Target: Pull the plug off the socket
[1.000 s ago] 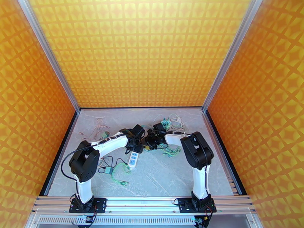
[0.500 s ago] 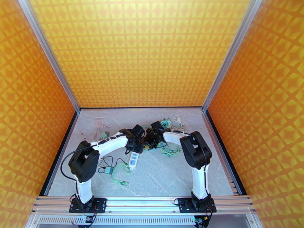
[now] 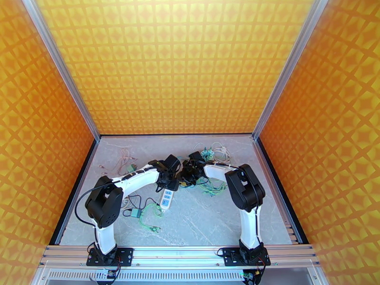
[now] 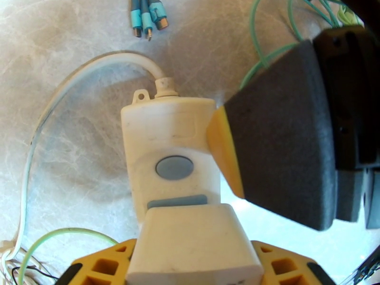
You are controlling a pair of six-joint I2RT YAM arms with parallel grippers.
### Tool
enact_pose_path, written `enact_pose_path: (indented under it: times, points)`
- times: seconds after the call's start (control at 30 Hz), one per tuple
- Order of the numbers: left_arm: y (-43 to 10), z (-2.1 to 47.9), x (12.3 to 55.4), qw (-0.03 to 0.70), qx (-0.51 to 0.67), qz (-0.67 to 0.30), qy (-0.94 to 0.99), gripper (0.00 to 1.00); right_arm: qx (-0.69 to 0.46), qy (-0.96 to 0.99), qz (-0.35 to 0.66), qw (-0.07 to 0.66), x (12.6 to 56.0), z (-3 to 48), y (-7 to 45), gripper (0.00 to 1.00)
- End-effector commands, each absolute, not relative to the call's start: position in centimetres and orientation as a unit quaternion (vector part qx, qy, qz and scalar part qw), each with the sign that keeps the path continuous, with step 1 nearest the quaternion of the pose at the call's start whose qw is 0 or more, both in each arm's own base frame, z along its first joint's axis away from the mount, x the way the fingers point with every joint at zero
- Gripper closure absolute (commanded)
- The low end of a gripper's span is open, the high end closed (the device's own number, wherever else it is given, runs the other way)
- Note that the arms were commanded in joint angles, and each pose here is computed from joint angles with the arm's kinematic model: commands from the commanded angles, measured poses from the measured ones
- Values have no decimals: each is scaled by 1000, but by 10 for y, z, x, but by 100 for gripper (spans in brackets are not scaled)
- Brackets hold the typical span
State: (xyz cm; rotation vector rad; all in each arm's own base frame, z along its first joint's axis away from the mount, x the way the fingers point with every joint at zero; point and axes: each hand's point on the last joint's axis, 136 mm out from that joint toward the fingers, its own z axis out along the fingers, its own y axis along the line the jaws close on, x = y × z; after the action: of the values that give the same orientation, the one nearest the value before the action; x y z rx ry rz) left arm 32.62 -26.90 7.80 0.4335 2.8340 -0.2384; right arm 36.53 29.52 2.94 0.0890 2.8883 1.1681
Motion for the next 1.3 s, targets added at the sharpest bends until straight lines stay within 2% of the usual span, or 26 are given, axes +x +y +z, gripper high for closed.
enact_pose_path:
  times: [0.0,0.23,0.47,0.9,1.07,1.17,1.27]
  points:
    - [-268,124,335,171,137,-108,970,59,77,971,220,-42,329,-44,243,68]
    - [-264,134,334,176,139,-108,968,59,75,969,232,-30,334,-34,247,68]
    - [-226,147,353,200,89,-105,970,59,50,956,287,23,357,13,266,64]
    - [-142,147,414,254,-44,-93,962,59,-5,915,364,175,398,149,286,43]
    - [-120,133,447,271,-89,-85,955,59,-2,903,372,214,395,179,280,34]
    - [-117,124,467,284,-99,-80,950,58,2,897,371,240,391,194,273,26]
    - [-120,114,487,296,-98,-79,947,57,8,895,358,267,388,204,261,22]
